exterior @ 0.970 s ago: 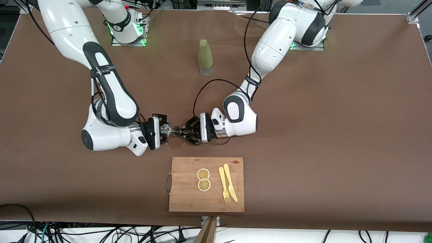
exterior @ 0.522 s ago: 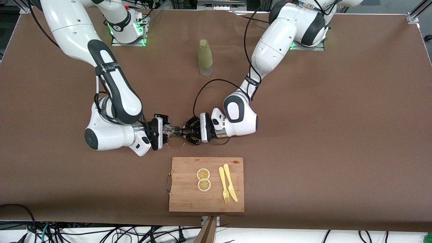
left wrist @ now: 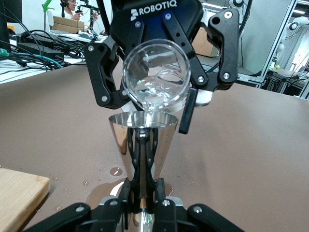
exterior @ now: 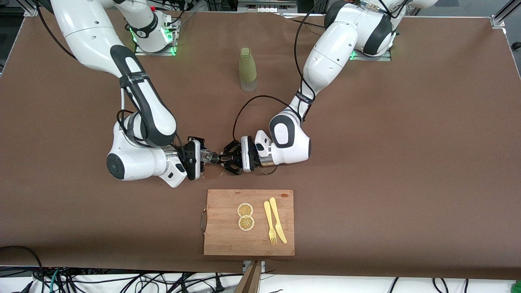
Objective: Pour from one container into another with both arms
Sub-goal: 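Pour water from the beaker into the jigger held by the left gripper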
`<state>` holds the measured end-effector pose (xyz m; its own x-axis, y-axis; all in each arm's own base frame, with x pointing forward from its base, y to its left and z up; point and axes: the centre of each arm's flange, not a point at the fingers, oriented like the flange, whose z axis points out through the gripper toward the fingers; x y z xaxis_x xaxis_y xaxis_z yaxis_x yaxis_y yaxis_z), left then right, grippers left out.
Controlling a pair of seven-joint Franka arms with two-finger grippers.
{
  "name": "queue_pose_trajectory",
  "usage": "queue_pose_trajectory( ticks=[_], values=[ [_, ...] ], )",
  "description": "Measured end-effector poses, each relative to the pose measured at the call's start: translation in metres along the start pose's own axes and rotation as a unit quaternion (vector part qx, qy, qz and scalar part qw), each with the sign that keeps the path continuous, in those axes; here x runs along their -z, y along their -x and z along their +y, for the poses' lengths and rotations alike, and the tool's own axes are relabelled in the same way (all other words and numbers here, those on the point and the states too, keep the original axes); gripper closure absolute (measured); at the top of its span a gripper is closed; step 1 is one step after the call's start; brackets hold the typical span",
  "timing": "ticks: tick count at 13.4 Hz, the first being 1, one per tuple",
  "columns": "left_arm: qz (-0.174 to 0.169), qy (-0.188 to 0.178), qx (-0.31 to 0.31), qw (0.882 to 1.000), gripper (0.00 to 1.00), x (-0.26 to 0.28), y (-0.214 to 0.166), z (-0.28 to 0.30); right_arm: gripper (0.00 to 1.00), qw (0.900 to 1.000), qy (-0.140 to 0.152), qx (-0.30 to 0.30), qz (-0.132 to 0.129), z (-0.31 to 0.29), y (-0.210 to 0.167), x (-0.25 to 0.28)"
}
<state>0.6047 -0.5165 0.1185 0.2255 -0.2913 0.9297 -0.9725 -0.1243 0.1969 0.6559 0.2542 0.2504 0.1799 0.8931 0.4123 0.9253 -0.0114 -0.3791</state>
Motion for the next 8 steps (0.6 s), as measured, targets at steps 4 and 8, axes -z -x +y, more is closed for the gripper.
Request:
queue_pose_trajectory(
  ticks=[4, 8],
  values=[
    [0.0, 0.0, 0.0, 1.0, 0.79, 0.0, 0.0, -0.001, 0.73, 1.0, -0.009, 0.016, -0.002, -0.002, 0.0, -0.001],
    [0.001, 0.002, 0.0, 1.0, 0.79, 0.0, -0.001, 0.0, 0.73, 0.999, -0.014, 0.051, 0.002, 0.001, 0.013, 0.007]
  ],
)
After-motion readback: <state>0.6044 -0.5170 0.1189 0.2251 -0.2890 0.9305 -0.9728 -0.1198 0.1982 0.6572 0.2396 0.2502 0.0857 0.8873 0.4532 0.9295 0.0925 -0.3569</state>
